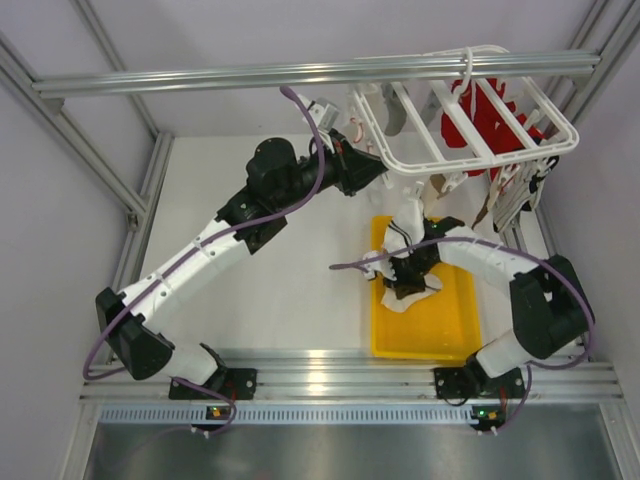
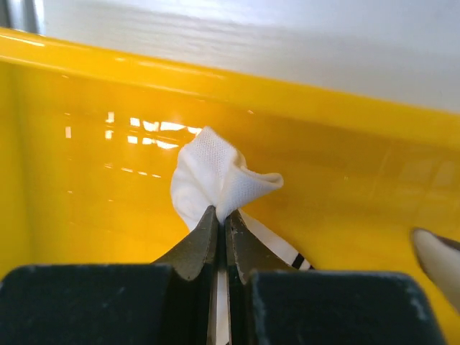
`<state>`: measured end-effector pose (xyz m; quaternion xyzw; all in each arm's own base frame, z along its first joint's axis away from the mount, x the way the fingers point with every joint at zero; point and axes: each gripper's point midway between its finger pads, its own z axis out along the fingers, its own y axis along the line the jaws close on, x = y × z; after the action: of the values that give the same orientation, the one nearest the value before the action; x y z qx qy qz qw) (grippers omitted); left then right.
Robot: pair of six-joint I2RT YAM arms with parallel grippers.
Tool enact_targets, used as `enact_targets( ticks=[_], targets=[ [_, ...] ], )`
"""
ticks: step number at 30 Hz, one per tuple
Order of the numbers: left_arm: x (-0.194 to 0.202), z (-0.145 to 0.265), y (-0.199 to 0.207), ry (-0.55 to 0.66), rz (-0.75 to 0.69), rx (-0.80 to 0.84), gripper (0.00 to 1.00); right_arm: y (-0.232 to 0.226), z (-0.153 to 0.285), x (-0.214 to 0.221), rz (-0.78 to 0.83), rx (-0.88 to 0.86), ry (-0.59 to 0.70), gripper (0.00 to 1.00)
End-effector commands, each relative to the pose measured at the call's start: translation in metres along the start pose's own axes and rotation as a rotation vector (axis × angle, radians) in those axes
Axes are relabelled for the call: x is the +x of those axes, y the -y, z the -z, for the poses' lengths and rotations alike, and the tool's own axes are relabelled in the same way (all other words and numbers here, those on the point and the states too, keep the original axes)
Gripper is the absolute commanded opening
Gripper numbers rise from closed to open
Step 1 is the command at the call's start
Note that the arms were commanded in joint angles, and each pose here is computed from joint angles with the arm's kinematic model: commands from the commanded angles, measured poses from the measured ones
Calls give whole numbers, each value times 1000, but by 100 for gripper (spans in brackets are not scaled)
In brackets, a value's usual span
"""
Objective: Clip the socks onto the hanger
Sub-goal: Pick up the sock from the bin.
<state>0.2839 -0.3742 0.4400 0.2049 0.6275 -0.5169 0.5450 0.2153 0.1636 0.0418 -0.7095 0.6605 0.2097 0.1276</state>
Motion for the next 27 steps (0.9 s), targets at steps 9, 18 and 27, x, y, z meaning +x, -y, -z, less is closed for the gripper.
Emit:
enact_targets(
  ticks=[9, 18, 27],
  targets=[
    [-17, -5, 7, 46, -5, 25, 0, -81, 7, -59, 265, -53, 31, 0],
    [-16, -6, 5, 39, -5, 20, 0, -126, 19, -92, 359, -115, 64, 0],
    [-15, -7, 2, 30, -4, 11, 0, -149, 11, -98, 578, -123, 23, 0]
  ],
)
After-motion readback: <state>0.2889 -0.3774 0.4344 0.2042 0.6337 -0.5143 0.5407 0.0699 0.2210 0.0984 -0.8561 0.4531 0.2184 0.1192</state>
